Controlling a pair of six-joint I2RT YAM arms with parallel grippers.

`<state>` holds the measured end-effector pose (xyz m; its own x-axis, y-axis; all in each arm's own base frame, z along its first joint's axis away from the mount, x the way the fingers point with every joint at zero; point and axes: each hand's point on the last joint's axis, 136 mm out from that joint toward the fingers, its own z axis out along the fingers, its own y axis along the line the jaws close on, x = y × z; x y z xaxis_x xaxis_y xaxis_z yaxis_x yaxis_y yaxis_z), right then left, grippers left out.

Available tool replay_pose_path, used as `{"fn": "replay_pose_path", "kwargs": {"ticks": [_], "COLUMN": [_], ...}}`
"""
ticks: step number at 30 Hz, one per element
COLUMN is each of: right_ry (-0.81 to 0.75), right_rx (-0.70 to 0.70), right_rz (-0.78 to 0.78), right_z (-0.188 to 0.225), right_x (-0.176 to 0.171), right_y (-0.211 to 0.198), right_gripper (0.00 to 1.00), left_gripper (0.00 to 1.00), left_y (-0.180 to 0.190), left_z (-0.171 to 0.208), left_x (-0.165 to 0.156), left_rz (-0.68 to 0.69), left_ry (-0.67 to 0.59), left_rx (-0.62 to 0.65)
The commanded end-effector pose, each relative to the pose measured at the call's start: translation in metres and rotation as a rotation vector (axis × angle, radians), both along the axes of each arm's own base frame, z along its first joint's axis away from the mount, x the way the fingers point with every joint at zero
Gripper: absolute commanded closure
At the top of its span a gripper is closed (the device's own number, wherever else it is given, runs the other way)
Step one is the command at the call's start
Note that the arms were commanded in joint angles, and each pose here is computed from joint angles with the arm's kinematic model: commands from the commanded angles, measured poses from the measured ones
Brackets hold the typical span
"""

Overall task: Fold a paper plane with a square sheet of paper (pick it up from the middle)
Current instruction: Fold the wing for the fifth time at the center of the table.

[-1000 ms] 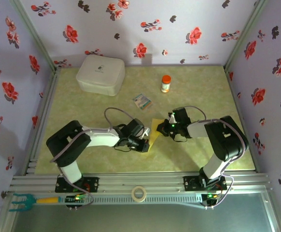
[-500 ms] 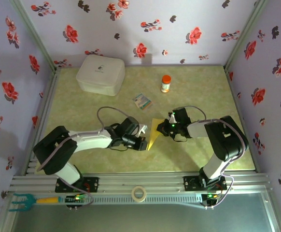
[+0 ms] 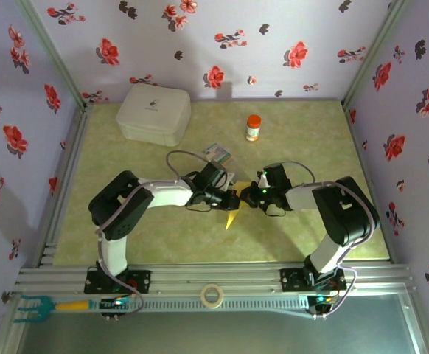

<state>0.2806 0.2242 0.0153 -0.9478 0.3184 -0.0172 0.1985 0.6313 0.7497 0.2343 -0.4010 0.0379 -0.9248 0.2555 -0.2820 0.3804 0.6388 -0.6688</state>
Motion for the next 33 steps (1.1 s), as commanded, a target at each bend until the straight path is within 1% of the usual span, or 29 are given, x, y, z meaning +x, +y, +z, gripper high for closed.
{"fn": "replay_pose_path", "kwargs": {"ticks": [1, 4, 8, 14, 17, 19, 25, 33], "right_ry": [0.090, 0.086, 0.060, -0.035, -0.090, -0.111, -0.105, -0.064], "right_rx": [-0.114, -0.104, -0.070, -0.059, -0.079, -0.066, -0.010, -0.017], "right_rz": [-0.051, -0.051, -0.049, -0.026, -0.013, 0.001, 0.069, 0.149], "right_z": [-0.028, -0.025, -0.014, 0.025, 0.041, 0.047, 0.041, 0.024], "right_x": [-0.011, -0.010, -0.004, 0.008, 0.009, 0.008, -0.006, -0.011], "right_y": [-0.020, -0.019, -0.013, -0.012, -0.016, -0.014, 0.004, 0.023], "right_gripper": [0.94, 0.94, 0.92, 0.89, 0.89, 0.89, 0.92, 0.94], "left_gripper": [1.00, 1.00, 1.00, 1.00, 1.00, 1.00, 1.00, 1.00], "left_y": [0.003, 0.014, 0.037, 0.061, 0.064, 0.066, 0.064, 0.063], "left_z": [-0.014, -0.030, -0.054, -0.073, -0.073, -0.073, -0.070, -0.066], "left_x": [0.001, -0.004, -0.014, -0.036, -0.044, -0.046, -0.042, -0.038], "left_rz": [-0.004, 0.013, 0.022, 0.013, -0.012, -0.012, -0.004, 0.006], "left_ry": [0.028, 0.042, 0.067, 0.104, 0.112, 0.113, 0.114, 0.114], "left_rx": [0.039, 0.082, 0.177, 0.223, 0.201, 0.195, 0.162, 0.144]}}
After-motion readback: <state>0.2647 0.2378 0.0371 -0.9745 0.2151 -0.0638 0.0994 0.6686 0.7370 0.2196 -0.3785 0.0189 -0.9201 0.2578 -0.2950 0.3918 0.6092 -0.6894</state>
